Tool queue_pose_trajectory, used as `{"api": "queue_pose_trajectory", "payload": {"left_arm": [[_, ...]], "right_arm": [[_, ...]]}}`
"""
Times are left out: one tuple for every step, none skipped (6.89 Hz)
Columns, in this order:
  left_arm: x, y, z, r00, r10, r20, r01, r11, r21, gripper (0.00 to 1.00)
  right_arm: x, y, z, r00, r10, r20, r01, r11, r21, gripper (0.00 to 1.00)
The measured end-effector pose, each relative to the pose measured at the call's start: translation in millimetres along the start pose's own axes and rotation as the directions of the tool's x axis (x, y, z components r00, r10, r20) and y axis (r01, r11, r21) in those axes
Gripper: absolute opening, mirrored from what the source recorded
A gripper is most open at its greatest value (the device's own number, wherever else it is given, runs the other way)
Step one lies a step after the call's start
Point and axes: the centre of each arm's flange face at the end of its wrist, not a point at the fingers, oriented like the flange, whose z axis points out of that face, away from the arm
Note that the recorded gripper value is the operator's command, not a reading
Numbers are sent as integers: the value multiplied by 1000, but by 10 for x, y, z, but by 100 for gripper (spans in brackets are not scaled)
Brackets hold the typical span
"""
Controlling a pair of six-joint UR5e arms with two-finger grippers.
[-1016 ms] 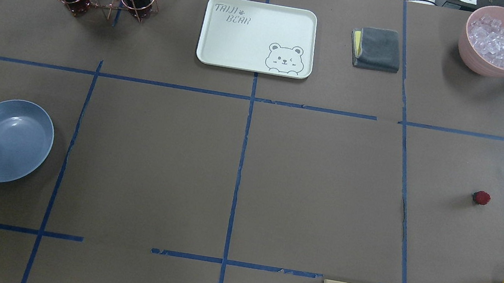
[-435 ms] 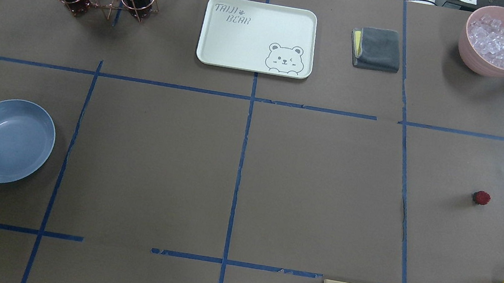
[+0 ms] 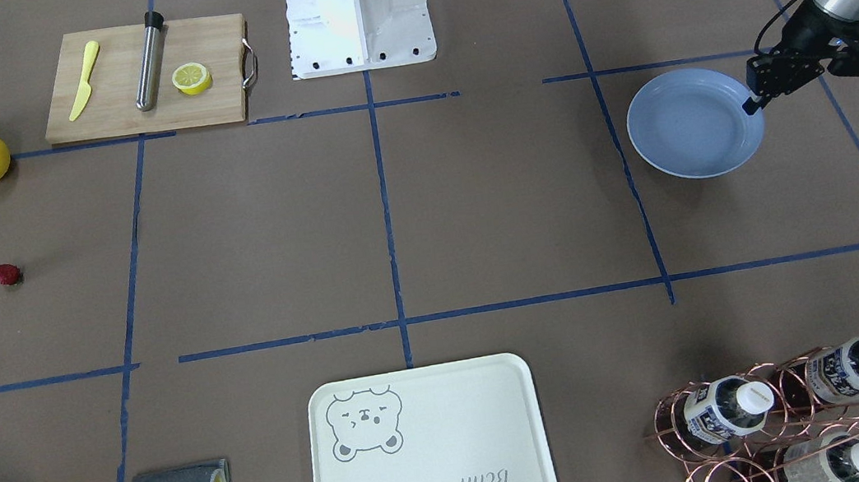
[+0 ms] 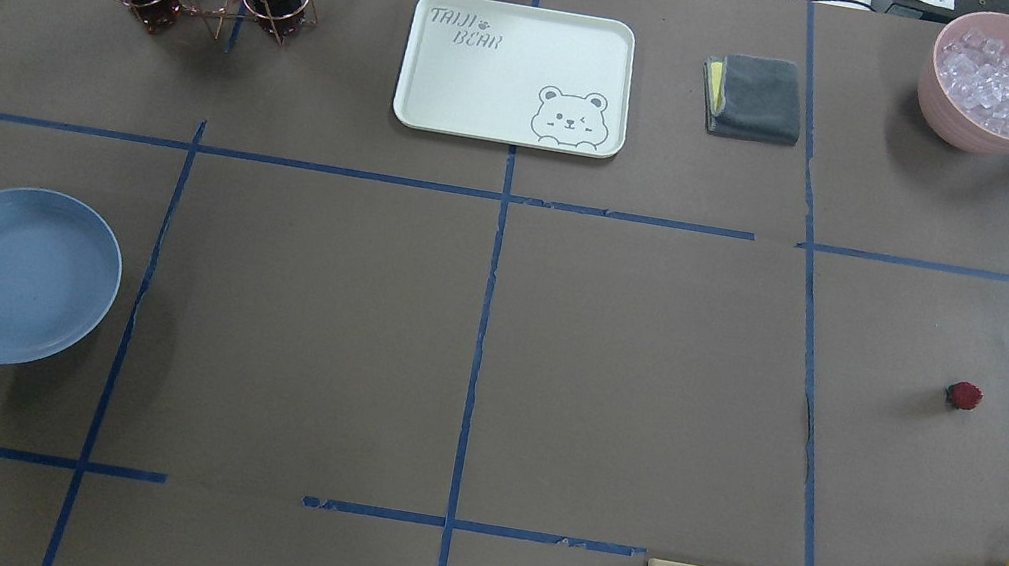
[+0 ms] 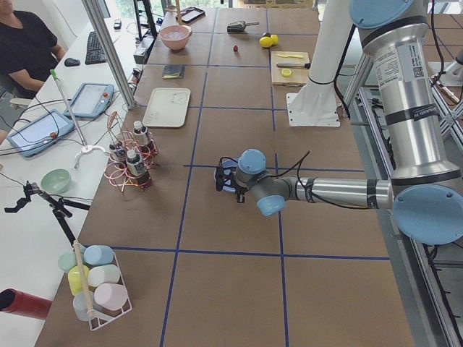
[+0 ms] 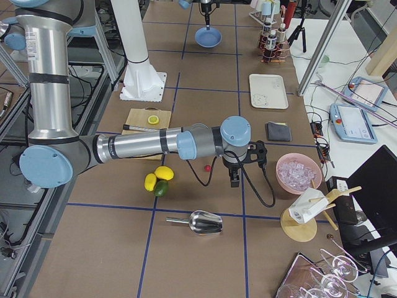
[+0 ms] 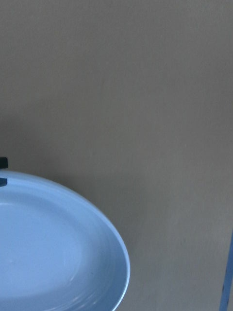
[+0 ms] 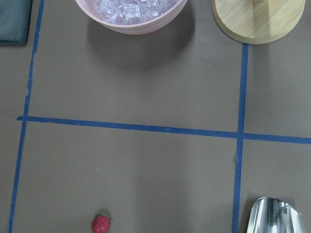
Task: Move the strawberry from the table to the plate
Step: 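Lower the left gripper to the rim of the light blue plate and grasp it, then drag the blue plate with the left gripper toward the table center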
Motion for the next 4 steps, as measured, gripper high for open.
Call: {"api": "queue_pose_trajectory", "payload": {"left_arm": [[329,-335,2,1000,-16,-8,16,1000,14,0],[799,-728,53,999,-32,5,32,999,37,0],[1280,-1026,92,998,-65,18,64,996,64,0],[1767,-1133,172,993,-117,0,117,991,67,0]], "right_arm": [[-96,-13,36,1000,7,1,-7,1000,-6,100],[-266,-41,86,1000,26,1,-25,1000,-14,100],[-484,-71,146,999,46,-6,-46,999,-21,100],[-687,-74,254,998,59,-23,-60,998,-34,100]]}}
